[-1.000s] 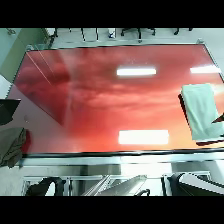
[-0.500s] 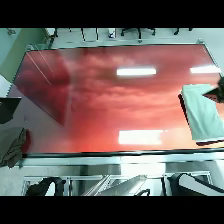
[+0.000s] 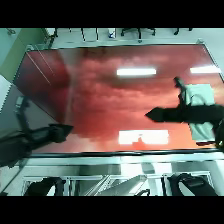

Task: Fold the shirts.

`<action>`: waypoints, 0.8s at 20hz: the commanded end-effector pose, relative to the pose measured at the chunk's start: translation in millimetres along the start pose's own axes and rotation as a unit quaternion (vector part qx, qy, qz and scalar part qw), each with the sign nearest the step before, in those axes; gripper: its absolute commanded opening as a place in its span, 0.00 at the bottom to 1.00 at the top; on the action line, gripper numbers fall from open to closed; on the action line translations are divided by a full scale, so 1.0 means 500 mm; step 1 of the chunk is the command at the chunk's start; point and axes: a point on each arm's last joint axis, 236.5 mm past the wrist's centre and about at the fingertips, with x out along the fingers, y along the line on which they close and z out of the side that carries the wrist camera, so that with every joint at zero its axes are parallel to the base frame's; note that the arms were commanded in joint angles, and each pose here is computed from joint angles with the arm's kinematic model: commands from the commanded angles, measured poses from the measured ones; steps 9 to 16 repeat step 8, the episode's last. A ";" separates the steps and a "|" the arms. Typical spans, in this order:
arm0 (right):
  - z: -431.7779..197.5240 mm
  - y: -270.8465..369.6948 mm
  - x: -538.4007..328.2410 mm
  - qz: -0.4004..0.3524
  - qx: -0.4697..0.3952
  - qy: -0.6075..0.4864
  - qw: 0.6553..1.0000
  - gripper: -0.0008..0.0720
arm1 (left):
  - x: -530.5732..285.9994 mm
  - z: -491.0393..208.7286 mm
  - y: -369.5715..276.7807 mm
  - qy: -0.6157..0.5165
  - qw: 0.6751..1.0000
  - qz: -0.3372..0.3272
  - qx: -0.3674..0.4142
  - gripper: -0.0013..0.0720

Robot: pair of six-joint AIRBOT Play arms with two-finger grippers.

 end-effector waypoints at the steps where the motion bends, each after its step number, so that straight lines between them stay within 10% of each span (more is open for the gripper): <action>1: -0.056 0.022 0.045 0.010 -0.023 -0.014 1.000 0.04 | 0.073 -0.073 -0.012 0.040 0.999 -0.024 -0.007 0.04; 16: -0.097 0.028 0.045 0.017 -0.016 0.028 0.999 0.04 | 0.149 -0.126 -0.008 0.115 0.993 -0.018 -0.008 0.04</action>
